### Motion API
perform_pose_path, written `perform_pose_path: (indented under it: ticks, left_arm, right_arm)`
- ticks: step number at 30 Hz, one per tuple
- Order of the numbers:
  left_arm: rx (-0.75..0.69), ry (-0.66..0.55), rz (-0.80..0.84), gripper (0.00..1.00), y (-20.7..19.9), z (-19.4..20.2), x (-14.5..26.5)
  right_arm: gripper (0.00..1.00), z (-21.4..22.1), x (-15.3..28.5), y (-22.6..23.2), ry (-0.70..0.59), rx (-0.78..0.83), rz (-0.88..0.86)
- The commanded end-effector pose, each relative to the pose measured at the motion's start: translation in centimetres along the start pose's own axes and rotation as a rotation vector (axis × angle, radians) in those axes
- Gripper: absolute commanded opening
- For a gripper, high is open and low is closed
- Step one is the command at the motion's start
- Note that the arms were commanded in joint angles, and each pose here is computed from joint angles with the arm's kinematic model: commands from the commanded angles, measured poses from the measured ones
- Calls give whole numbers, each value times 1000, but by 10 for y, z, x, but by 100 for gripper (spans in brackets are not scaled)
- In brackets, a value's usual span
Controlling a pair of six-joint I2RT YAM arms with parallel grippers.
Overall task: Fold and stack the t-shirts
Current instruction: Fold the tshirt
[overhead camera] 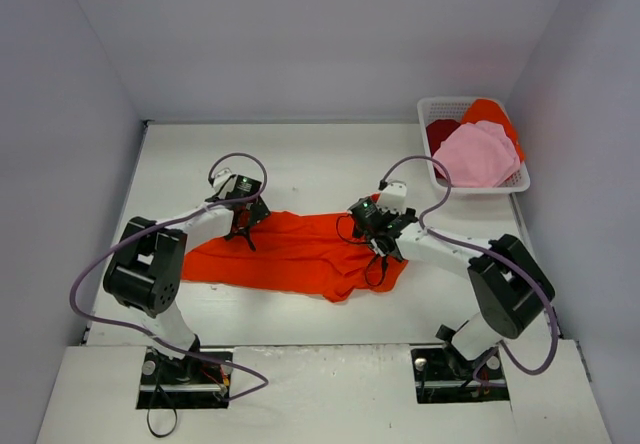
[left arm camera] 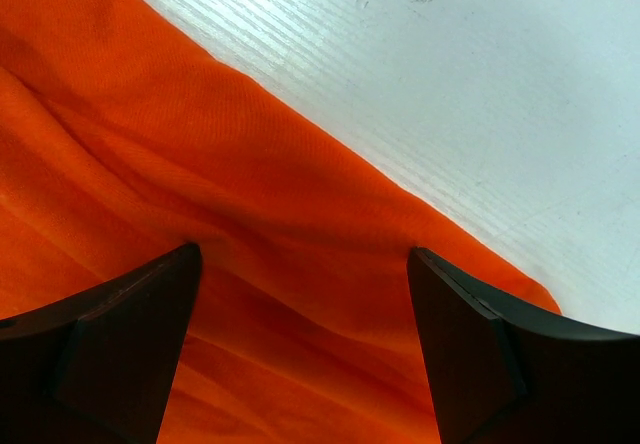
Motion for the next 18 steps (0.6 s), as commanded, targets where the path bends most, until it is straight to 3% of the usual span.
perform_pose_path:
  ticks: [1, 5, 8, 9, 11, 14, 18]
  left_arm:
    - [-12, 20, -23, 80, 12, 4, 6]
    - [-6, 15, -31, 79, 17, 1, 7]
    - [-4, 9, -31, 80, 19, -1, 8]
    - [-1, 9, -32, 80, 20, -1, 8]
    - [-1, 8, -33, 80, 21, -1, 8]
    - [-4, 8, -37, 80, 22, -1, 8]
    - [0, 8, -48, 80, 26, 0, 7]
  right_arm:
    - [82, -29, -2, 22, -87, -68, -29]
    - [66, -31, -8, 30, -85, -45, -28]
    - [42, -34, -7, 30, -93, -44, -27]
    - [27, -34, -6, 29, -98, -41, -24]
    - [8, -38, -5, 27, -110, -42, -19]
    - [0, -50, -2, 21, -133, -49, -15]
    - [0, -69, 2, 5, -160, -78, -3]
Point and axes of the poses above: each gripper's point midway between its finger pads, its own x axis back along the fingers, its own y axis along the line the jaws close on, z = x × y, the point moved 6 cm from there along x, back along the fingers, and after that the axes turned 4 degrees about -x, right-handed, at the moved point
